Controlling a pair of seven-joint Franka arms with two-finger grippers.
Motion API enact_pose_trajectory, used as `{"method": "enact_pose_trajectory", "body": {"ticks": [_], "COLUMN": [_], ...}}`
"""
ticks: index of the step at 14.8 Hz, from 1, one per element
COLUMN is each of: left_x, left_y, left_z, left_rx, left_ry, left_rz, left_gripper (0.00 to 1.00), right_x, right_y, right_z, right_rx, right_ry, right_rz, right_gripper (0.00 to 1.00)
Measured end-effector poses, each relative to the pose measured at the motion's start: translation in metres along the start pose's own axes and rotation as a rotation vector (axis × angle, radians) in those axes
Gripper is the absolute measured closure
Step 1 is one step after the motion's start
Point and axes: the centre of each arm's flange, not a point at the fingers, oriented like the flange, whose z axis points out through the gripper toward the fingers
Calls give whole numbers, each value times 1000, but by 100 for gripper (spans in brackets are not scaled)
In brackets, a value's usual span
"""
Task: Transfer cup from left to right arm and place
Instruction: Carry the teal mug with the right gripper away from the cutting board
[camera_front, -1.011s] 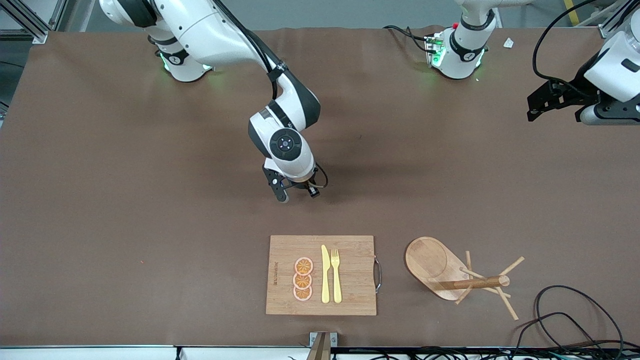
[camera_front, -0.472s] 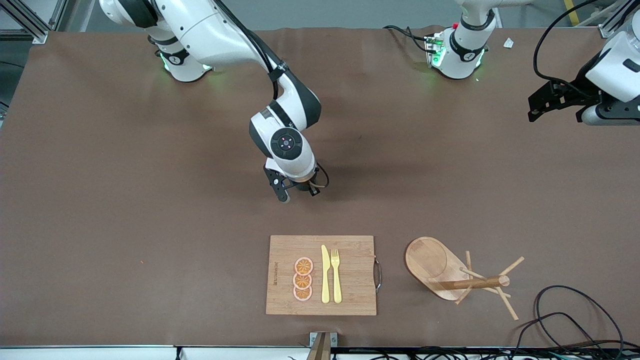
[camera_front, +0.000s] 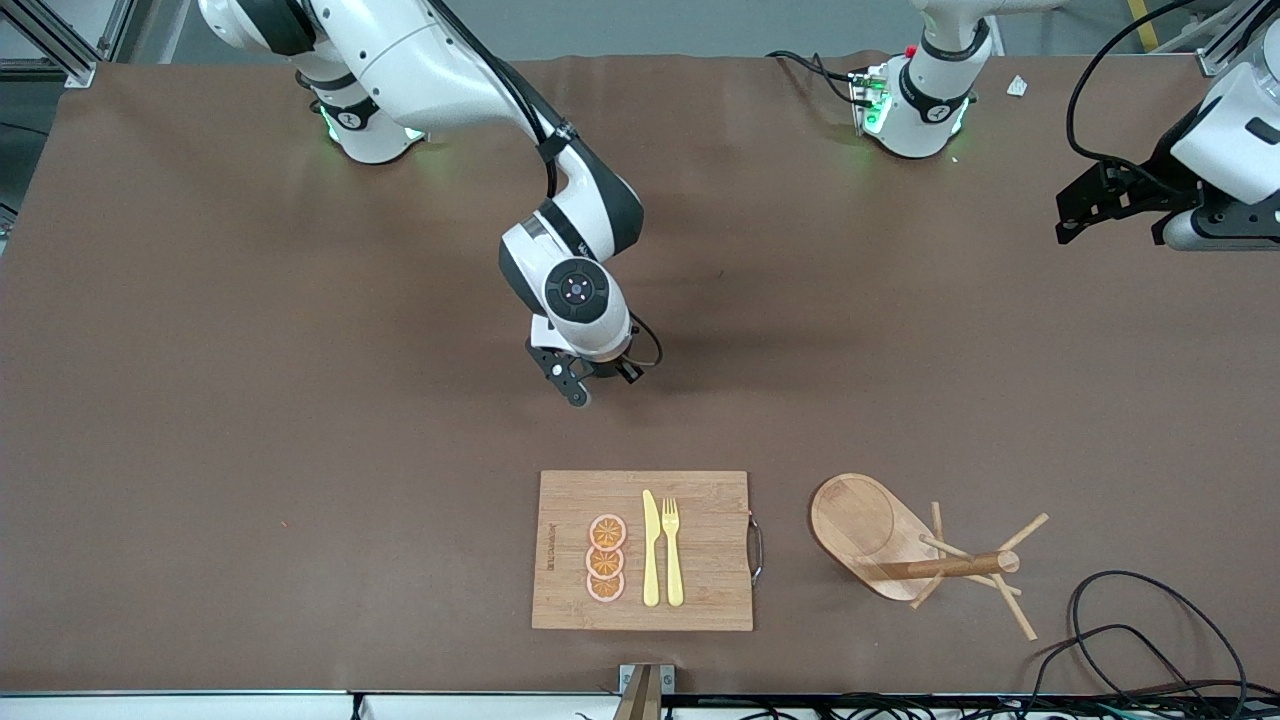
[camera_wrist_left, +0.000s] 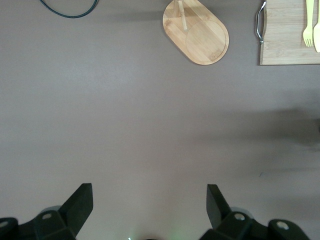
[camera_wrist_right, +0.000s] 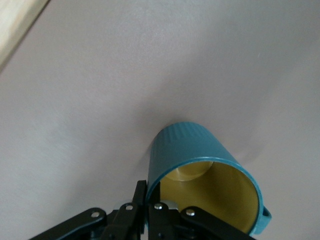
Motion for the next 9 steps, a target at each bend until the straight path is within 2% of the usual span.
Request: {"method": "enact_pose_trajectory", "body": {"ticks": [4,7,9], "left_x": [0,0,0], "left_y": [0,0,-1], "left_z": [0,0,0], "left_rx": [0,0,0], "left_ry": [0,1,1], "left_rz": [-1,-1,-2], "left_gripper": [0,0,0], "right_x": [35,63,84], "right_y": [27,63,93], "right_z": [-76,-136,-154], "right_rx": [-55,-55,-66], "right_ry": [-29,14,27], "right_rz": [-248,-452,-574], "right_gripper": [96,96,96]}}
